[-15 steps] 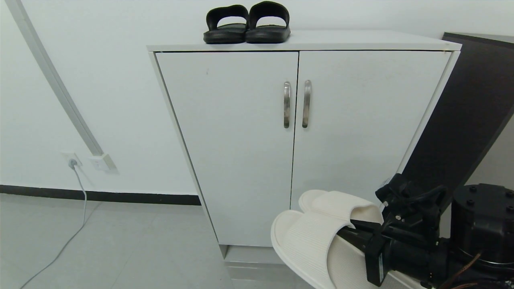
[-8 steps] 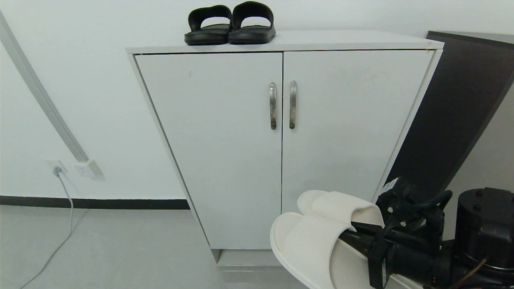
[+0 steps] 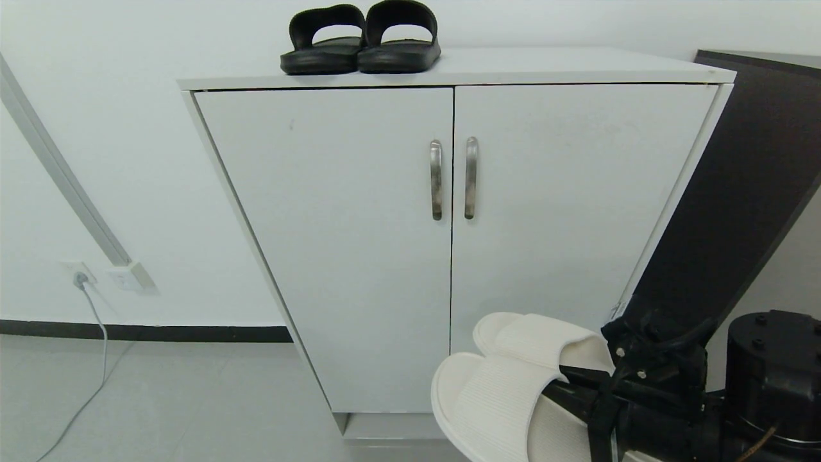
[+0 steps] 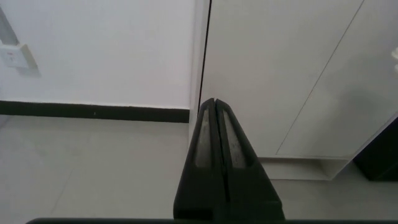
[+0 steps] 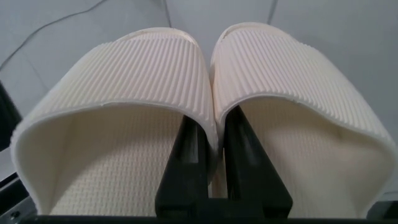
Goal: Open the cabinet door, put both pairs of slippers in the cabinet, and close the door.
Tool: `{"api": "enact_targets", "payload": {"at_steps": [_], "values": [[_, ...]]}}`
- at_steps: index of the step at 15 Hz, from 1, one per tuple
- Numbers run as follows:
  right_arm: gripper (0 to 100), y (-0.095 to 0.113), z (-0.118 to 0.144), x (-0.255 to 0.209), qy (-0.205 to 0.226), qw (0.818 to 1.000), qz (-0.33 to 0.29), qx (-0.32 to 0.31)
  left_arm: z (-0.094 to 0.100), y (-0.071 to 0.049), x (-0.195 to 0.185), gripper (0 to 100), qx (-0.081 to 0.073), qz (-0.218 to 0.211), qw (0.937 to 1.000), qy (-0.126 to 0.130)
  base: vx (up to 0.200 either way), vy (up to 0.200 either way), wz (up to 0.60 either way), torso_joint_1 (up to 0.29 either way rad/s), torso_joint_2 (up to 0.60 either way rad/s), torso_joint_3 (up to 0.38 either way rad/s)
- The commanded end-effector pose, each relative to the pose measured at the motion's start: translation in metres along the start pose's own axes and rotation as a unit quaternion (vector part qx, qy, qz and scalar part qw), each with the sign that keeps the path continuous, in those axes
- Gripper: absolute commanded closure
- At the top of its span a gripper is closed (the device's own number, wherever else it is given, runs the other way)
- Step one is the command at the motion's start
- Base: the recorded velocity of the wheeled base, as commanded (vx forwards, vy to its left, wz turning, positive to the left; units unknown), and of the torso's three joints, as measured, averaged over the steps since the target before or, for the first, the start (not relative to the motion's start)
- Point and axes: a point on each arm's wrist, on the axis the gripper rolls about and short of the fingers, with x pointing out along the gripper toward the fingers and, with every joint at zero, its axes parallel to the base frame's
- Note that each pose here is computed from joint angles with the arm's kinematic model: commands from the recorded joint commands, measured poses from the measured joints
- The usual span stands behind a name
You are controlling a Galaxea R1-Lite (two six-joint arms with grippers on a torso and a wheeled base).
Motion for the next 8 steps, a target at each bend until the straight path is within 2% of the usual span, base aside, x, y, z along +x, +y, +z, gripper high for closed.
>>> {"api": "enact_targets", "payload": {"at_steps": [1,4,6,8], "values": [[100,0.001,0.000,0.000,0.001,1.000,0.003,0.000,0.000,0.000,0.000,0,0.004,-0.002,1.0000,0.001,0.000,0.000,0.00,0.000,0.00,0.000],[100,0.002,-0.001,-0.001,0.001,1.000,0.004,-0.001,0.000,0.000,0.000,0,0.003,-0.003,1.0000,0.002,0.000,0.000,0.00,0.000,0.00,0.000],[100,0.003,-0.002,-0.002,0.003,1.000,0.006,-0.001,0.005,-0.001,0.008,0,0.026,0.000,0.9985,0.049,0.000,0.000,0.00,0.000,0.00,0.000],[100,0.003,-0.002,-0.001,0.003,1.000,0.006,-0.001,0.027,-0.004,0.017,0,0.023,-0.028,0.9963,0.077,0.000,0.000,0.00,0.000,0.00,0.000]]}}
